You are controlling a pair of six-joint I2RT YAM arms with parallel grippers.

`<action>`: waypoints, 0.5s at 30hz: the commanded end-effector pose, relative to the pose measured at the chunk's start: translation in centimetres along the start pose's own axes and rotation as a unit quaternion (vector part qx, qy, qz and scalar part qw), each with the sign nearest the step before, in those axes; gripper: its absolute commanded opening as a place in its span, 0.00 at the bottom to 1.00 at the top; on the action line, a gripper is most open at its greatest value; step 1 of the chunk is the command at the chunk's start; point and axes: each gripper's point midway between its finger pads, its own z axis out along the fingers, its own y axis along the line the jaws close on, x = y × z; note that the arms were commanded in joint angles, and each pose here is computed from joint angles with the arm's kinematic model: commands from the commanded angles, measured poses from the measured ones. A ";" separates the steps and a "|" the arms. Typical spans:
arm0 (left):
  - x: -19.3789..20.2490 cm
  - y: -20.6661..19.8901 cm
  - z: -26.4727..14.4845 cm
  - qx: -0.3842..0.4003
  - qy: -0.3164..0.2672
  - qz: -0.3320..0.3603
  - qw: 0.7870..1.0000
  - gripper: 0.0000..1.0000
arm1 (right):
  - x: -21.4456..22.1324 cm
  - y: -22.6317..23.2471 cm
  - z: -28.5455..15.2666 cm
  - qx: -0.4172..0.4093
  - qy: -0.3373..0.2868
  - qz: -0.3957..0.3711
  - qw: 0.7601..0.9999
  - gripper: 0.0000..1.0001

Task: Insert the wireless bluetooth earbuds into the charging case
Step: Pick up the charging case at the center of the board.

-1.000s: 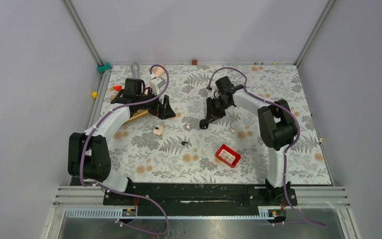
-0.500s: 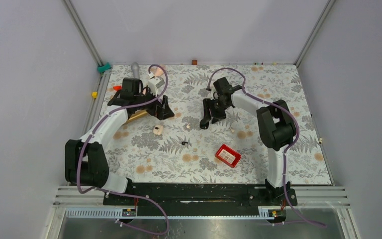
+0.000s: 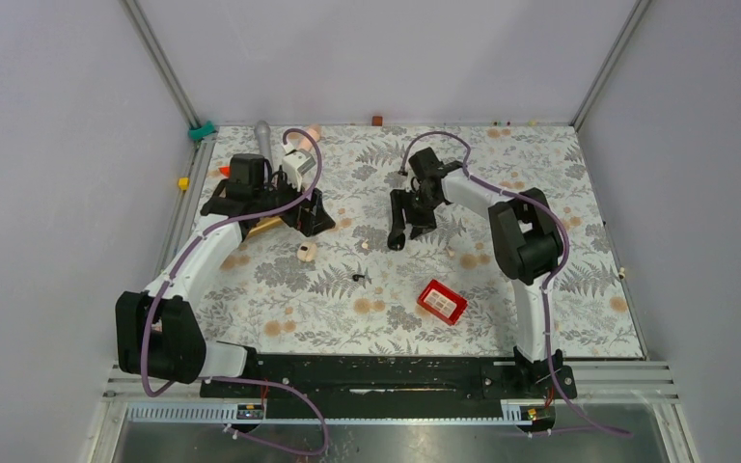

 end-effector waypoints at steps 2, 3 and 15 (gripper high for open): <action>-1.9 -0.3 -0.7 -0.006 -0.030 0.031 0.999 0.99 | 0.6 0.8 0.5 0.029 0.023 -0.013 0.999 0.64; -1.9 -0.4 -0.7 -0.005 -0.031 0.033 0.999 0.99 | 0.7 0.8 0.6 0.032 0.025 -0.017 0.999 0.64; -2.3 -0.9 -1.4 -0.005 -0.040 0.042 0.998 0.99 | 1.7 2.0 1.9 0.035 0.045 -0.041 0.998 0.47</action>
